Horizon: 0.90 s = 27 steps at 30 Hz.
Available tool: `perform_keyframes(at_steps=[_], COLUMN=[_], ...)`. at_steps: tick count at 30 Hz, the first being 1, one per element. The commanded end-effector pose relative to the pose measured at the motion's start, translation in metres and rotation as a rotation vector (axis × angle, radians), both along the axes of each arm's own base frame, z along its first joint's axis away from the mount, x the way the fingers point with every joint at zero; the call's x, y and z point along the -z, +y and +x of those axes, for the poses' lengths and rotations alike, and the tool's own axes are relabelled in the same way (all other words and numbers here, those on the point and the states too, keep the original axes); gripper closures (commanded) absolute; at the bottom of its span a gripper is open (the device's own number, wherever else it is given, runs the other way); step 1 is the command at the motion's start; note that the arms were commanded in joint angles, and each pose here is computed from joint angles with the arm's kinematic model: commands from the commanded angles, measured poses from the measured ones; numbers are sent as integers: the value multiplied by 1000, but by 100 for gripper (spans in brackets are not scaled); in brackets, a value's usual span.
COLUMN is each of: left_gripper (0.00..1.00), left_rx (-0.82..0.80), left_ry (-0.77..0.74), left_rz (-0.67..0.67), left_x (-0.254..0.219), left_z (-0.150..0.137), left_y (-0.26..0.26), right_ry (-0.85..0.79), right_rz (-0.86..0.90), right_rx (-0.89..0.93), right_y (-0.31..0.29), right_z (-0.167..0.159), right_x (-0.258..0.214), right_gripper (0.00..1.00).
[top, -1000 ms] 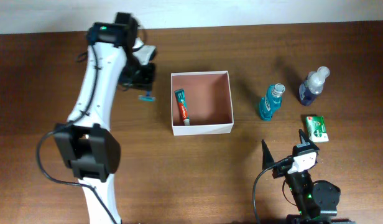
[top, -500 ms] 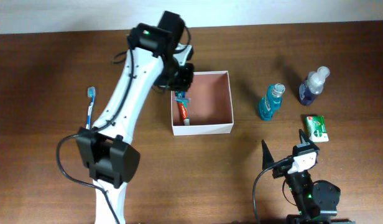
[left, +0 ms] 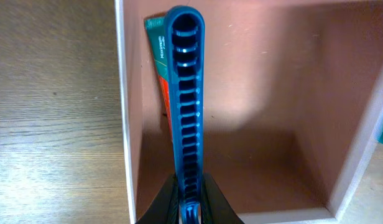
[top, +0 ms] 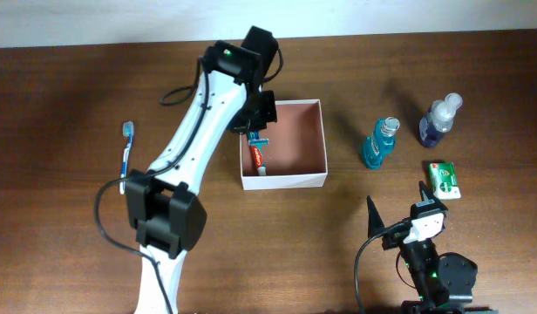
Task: Pack container
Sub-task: 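Lower the razor into the box and open the left gripper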
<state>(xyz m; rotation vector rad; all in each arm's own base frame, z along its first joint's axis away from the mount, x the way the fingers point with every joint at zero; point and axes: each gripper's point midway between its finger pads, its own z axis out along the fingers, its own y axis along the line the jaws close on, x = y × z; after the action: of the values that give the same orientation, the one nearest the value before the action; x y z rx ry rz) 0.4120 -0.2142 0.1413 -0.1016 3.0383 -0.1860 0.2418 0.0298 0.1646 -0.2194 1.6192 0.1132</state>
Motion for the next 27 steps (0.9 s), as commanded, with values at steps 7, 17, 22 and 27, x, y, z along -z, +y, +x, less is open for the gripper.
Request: perform_keyframes(at_steps=[7, 17, 22, 27], left_gripper=[91, 87, 87, 87], left_rx=[-3, 87, 83, 83], left_ry=[101, 79, 65, 84], left_rz=[35, 59, 97, 105], left_x=[44, 44, 47, 56], left_z=[-7, -7, -4, -5], left_y=[-9, -12, -6, -5], right_ry=[1, 1, 1, 1], right_rz=[4, 4, 4, 4], right_rx=[5, 5, 5, 5], right_y=[0, 0, 0, -1], right_z=[0, 0, 0, 0], right_x=[3, 3, 3, 3], right_gripper=[2, 2, 2, 2])
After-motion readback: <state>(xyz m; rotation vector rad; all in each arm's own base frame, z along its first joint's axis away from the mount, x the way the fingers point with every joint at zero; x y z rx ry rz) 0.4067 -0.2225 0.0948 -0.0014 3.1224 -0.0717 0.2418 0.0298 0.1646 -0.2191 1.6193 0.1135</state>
